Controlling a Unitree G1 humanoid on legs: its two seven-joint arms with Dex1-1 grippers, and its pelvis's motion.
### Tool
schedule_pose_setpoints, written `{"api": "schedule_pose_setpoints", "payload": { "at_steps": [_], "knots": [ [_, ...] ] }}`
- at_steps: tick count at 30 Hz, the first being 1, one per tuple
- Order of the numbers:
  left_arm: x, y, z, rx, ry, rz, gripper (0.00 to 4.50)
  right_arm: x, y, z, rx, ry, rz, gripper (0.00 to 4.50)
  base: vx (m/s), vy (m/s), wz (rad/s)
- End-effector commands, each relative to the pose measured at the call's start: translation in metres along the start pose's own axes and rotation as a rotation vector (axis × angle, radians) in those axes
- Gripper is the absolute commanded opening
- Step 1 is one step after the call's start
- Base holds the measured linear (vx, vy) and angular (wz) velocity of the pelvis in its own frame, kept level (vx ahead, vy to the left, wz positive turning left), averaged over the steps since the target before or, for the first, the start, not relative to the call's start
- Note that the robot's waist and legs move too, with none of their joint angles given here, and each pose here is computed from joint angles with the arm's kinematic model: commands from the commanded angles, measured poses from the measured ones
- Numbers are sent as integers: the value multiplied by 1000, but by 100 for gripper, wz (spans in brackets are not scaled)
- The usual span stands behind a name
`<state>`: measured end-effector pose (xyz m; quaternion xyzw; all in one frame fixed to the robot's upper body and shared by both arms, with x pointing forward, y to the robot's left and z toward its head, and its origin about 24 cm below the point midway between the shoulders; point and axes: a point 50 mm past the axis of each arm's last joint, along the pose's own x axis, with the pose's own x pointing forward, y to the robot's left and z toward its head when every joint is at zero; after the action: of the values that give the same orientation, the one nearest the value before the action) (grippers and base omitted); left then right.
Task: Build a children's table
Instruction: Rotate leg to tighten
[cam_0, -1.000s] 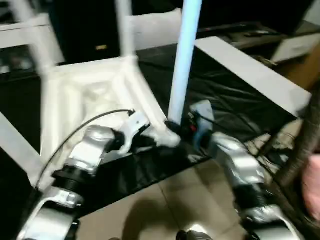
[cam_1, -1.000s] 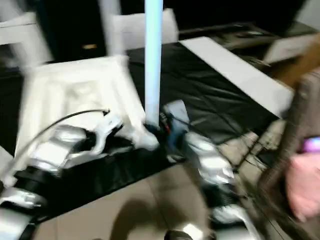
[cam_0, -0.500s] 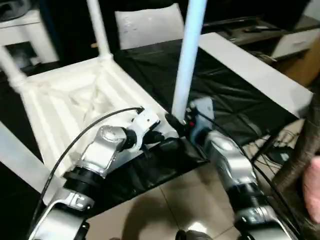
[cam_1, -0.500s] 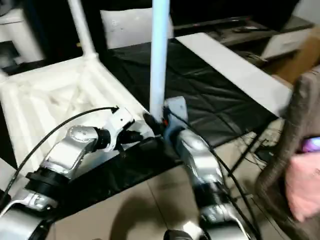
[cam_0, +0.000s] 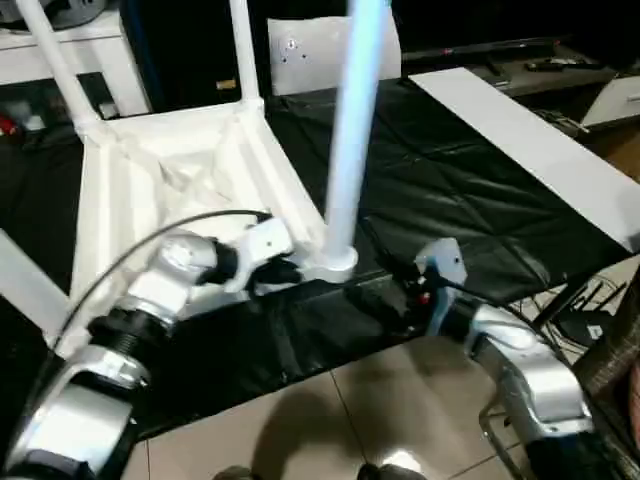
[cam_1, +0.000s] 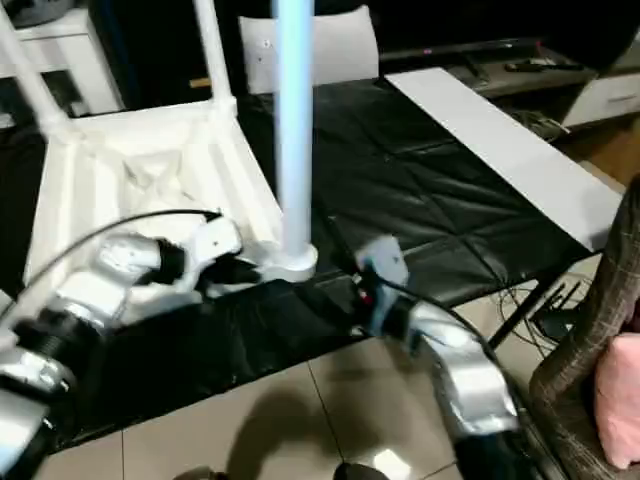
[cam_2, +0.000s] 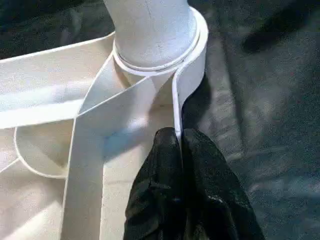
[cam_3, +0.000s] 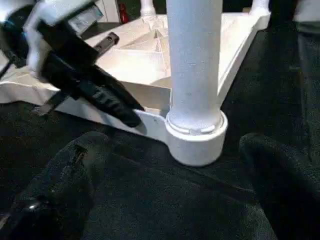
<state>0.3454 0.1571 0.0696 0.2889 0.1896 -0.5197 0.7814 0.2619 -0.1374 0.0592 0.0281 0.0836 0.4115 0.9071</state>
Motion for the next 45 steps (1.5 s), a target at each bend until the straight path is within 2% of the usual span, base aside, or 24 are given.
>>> {"api": "schedule_pose_setpoints", "payload": {
  "at_steps": [1,2,3,5,8,9,11,12,15,17,18,20,25,26,30,36,38,41,45],
  "knots": [
    [-12,17,27,61,-114,63,0,-5,2,7,6,-28,-15,447,0,0,0],
    [-13,16,29,43,-154,61,0,-6,5,6,14,-34,-32,447,0,0,0],
    [-15,15,30,27,-192,68,27,-7,7,5,27,-37,-47,449,0,0,0],
    [-18,12,31,1,-259,63,54,-9,11,3,45,-29,-68,450,0,0,0],
    [-25,5,32,-43,-357,95,66,-10,18,0,64,-10,-92,450,0,0,0],
    [-27,4,30,-69,-377,124,90,-10,21,0,75,-4,-97,450,0,0,0],
    [-30,2,27,-119,-397,175,96,-10,24,-1,84,-1,-103,450,0,0,0],
    [-32,-2,24,-185,-425,227,96,-9,25,-2,92,3,-124,450,0,0,0],
    [-34,-20,19,-276,-459,312,96,-7,26,-3,106,-3,-153,450,0,0,0],
    [-34,-26,18,-304,-462,340,96,-7,25,-2,102,0,-158,450,0,0,0],
    [-32,-38,17,-356,-467,411,96,-6,23,-2,65,15,-172,450,0,0,0],
    [-32,-50,18,-390,-480,497,96,-3,20,-2,23,35,-177,450,-7,-8,20],
    [-32,-61,12,-458,-435,619,96,1,20,-2,15,39,-175,450,6,-87,59],
    [-33,-65,8,-536,-414,690,96,3,21,-3,7,44,-171,450,9,-197,80],
    [-34,-67,6,-547,-360,750,96,7,21,-3,-8,55,-169,450,-62,-152,60],
    [-34,-72,3,-560,-298,819,96,5,16,-4,29,29,-238,450,-37,-39,49],
    [-36,-71,4,-576,-309,839,96,4,18,-5,78,8,-229,450,-53,21,27],
    [-35,-72,3,-566,-302,827,96,2,21,-6,69,-7,-244,450,-37,19,25],
    [-36,-71,4,-576,-313,835,96,-1,16,-5,69,-31,-322,450,0,0,0]
  ]
}}
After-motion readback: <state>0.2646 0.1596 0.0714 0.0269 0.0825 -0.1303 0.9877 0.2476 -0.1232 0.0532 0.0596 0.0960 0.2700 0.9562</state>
